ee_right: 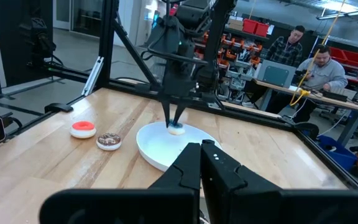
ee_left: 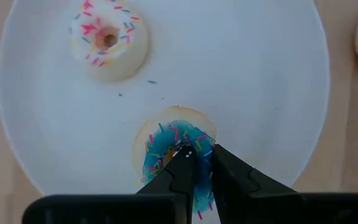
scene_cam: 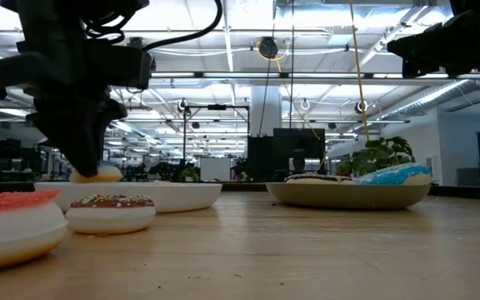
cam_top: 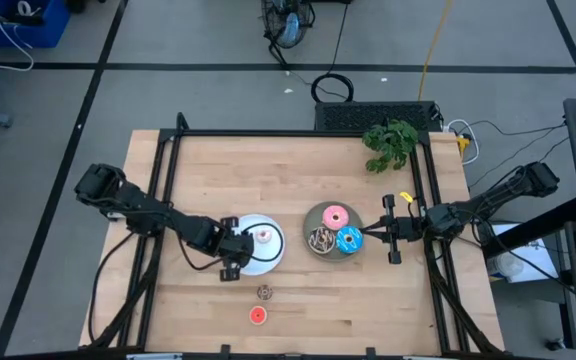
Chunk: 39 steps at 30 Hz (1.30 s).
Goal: Pick & Place donuts
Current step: Put the small blue donut on the white plate
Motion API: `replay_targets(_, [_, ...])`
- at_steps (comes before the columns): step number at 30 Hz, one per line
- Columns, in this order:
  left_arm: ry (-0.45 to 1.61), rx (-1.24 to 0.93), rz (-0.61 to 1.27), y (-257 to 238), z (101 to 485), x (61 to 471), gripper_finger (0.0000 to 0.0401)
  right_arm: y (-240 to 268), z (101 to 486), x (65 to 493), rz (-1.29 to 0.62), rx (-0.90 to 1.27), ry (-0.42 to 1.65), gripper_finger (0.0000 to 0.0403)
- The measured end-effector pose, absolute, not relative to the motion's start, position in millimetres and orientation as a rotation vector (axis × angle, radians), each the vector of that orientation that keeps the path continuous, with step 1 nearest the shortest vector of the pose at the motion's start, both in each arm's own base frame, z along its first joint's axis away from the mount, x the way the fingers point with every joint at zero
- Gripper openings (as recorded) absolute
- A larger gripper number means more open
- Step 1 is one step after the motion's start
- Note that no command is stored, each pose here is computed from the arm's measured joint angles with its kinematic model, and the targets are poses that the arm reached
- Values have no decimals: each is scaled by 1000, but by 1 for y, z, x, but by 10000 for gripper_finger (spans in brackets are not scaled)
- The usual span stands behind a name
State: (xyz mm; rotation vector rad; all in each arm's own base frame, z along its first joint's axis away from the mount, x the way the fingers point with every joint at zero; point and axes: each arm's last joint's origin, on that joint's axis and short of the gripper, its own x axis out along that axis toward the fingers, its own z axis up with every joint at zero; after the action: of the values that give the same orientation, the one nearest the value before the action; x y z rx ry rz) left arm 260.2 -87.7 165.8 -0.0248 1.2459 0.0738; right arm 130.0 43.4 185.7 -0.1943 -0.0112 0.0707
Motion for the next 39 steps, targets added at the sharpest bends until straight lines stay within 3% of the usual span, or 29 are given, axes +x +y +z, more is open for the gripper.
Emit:
replay_targets(19, [1279, -80, 42, -90, 160, 259, 53, 43, 186, 130, 71, -195, -10, 0])
replay_targets(30, [1290, -125, 87, -86, 157, 262, 190, 43, 185, 130, 72, -190, -3, 0])
replay_targets(39, [1291, -207, 78, -78, 163, 267, 223, 43, 185, 130, 71, -197, -4, 0])
